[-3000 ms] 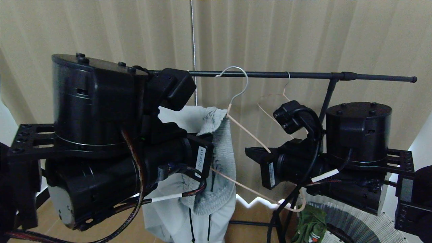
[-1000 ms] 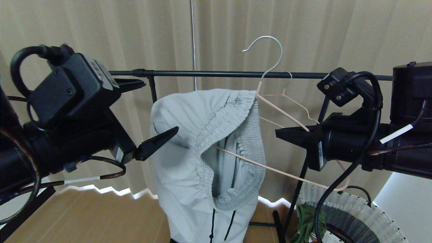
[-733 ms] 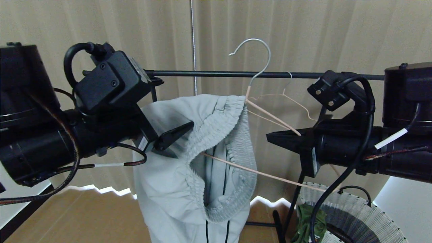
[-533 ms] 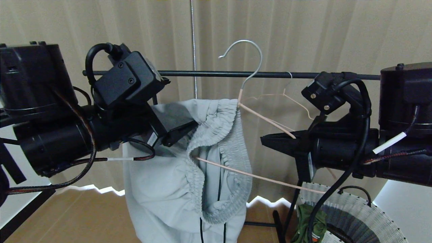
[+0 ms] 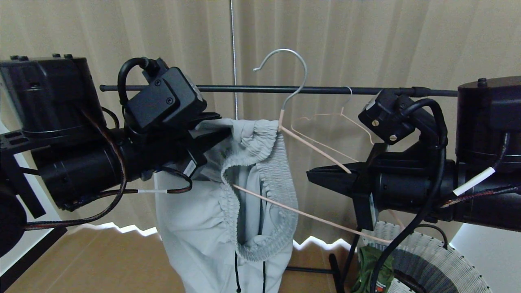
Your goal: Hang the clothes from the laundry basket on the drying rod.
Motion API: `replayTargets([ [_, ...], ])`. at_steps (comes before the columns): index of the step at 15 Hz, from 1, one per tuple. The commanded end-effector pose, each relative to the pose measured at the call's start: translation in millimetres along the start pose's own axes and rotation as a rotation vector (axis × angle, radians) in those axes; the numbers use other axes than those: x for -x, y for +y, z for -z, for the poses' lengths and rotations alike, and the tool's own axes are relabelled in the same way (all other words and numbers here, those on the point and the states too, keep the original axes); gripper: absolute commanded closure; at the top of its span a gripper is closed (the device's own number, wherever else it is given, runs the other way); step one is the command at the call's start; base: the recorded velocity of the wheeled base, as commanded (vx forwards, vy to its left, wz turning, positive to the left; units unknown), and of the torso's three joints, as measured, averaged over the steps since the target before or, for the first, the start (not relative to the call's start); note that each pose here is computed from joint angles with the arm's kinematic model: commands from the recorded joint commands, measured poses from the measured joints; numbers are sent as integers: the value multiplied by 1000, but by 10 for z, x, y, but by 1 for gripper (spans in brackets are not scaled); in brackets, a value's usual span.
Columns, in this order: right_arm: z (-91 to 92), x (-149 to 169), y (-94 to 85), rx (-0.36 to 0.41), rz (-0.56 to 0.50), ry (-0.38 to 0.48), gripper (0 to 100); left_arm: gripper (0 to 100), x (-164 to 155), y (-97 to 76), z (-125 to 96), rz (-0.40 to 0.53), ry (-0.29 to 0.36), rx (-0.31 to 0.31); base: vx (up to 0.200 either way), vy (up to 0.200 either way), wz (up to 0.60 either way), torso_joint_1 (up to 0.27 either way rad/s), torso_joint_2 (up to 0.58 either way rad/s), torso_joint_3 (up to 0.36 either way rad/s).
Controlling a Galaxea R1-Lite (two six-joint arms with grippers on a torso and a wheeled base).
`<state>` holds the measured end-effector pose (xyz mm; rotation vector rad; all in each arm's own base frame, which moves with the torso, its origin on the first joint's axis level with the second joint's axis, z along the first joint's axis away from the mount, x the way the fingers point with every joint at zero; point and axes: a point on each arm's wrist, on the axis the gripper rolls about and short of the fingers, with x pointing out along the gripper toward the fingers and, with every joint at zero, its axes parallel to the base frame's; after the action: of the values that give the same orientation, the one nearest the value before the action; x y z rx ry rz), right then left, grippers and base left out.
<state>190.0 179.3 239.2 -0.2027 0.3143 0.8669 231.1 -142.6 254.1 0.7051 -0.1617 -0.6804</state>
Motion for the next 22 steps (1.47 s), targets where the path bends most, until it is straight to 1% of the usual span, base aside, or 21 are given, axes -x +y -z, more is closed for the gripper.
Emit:
replayTargets([
  [1,-2,9,6,1,-2,-2,100,100,-9,-6,9,3,3,1,0,0,0,0,0,0],
  [5,-22,47,8,3,-14,-22,100,100,-11,-5,27,2,9,3,0,0,0,0,0,0],
  [7,-8,56,2,2,-9,-12,100,100,-2,-14,49,-3,10,3,0,0,0,0,0,0],
  [8,-5,69,3,2,-9,-12,100,100,-2,-19,56,-18,-4,0,0,0,0,0,0,0],
  [9,-5,69,0,2,-8,-12,0,100,-4,-25,63,-22,-7,-2,0,0,0,0,0,0],
  [10,10,57,-6,1,0,-10,0,100,3,-51,100,-40,-13,0,0,0,0,0,0,0],
  [11,0,70,-26,-1,14,-17,0,100,3,-67,128,-53,11,4,0,0,0,0,0,0],
  [13,-4,114,-140,-10,80,-23,0,100,12,-57,155,-126,79,11,0,0,0,0,0,0],
  [14,18,135,-216,-8,120,-16,0,100,27,-29,204,-169,122,26,0,0,0,0,0,0],
  [17,161,154,-440,-10,271,20,0,100,82,40,415,-256,243,47,0,0,0,0,0,0],
  [18,195,146,-443,-11,283,25,0,100,82,51,430,-267,252,59,0,0,0,0,0,0],
  [19,299,127,-435,-12,292,37,0,100,67,55,455,-282,259,121,0,0,0,0,0,0],
  [20,350,116,-430,-12,292,36,0,100,44,59,466,-306,269,171,0,0,0,0,0,0],
  [21,382,110,-418,-10,288,20,0,100,-7,68,460,-337,271,237,0,0,0,0,0,0],
  [22,409,102,-380,-7,274,19,0,100,-64,84,450,-349,258,296,0,0,0,0,0,0],
])
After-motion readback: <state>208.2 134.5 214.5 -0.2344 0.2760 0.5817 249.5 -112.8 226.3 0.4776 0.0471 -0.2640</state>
